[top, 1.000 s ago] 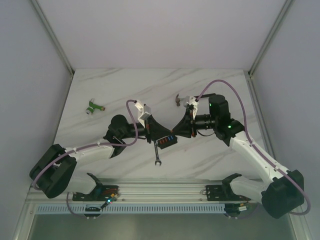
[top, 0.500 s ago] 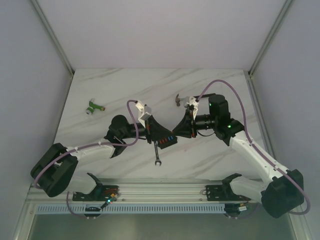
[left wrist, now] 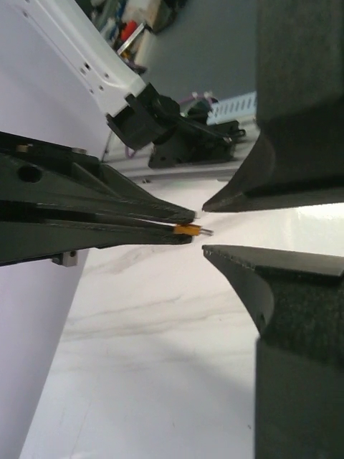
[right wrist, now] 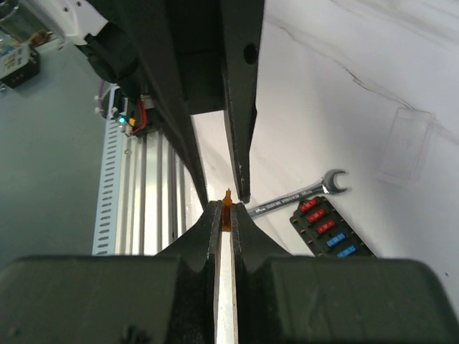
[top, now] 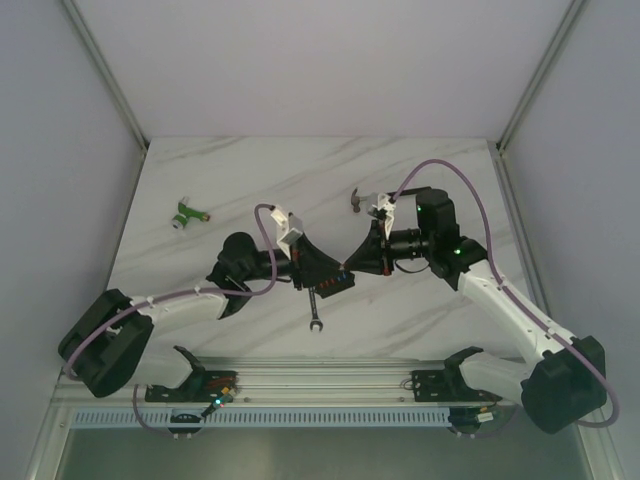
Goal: Snap on the fuse box
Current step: Pick up the fuse from the center of the board, then install the fuse at the fuse box base.
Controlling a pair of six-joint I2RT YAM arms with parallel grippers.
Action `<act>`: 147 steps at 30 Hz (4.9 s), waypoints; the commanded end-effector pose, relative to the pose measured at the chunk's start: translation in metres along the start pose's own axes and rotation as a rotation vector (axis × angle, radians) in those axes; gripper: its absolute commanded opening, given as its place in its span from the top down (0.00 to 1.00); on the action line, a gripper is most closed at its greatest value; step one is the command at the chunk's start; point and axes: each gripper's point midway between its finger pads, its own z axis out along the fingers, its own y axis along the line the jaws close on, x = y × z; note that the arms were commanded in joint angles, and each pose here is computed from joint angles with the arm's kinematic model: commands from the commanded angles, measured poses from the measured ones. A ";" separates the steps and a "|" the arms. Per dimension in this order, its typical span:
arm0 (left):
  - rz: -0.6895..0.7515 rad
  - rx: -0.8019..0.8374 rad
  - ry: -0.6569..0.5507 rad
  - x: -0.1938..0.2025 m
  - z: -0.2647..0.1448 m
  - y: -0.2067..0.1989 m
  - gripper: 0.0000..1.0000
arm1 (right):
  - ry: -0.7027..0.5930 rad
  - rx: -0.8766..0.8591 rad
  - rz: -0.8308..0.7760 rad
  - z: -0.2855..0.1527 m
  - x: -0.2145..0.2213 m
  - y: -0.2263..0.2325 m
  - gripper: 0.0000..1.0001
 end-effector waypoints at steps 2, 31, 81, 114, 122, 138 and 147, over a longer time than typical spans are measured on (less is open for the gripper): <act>0.051 -0.142 0.033 0.016 -0.018 0.019 0.57 | 0.012 0.130 0.007 -0.006 -0.009 -0.017 1.00; 0.148 -0.587 0.437 0.136 -0.047 0.115 0.17 | 0.427 0.886 0.502 -0.010 0.091 -0.122 1.00; 0.102 -0.434 0.586 0.174 -0.035 0.108 0.47 | 0.657 0.931 0.452 0.020 0.143 -0.129 1.00; 0.120 -0.459 0.686 0.193 -0.041 0.115 0.49 | 0.667 0.913 0.422 0.014 0.133 -0.123 1.00; 0.127 -0.466 0.693 0.194 -0.041 0.116 0.49 | 0.660 0.936 0.420 0.011 0.132 -0.124 1.00; 0.130 -0.469 0.681 0.192 -0.041 0.116 0.50 | 0.693 0.954 0.422 0.008 0.146 -0.128 1.00; 0.152 -0.469 0.624 0.188 -0.042 0.113 0.50 | 0.708 0.948 0.435 0.005 0.156 -0.128 1.00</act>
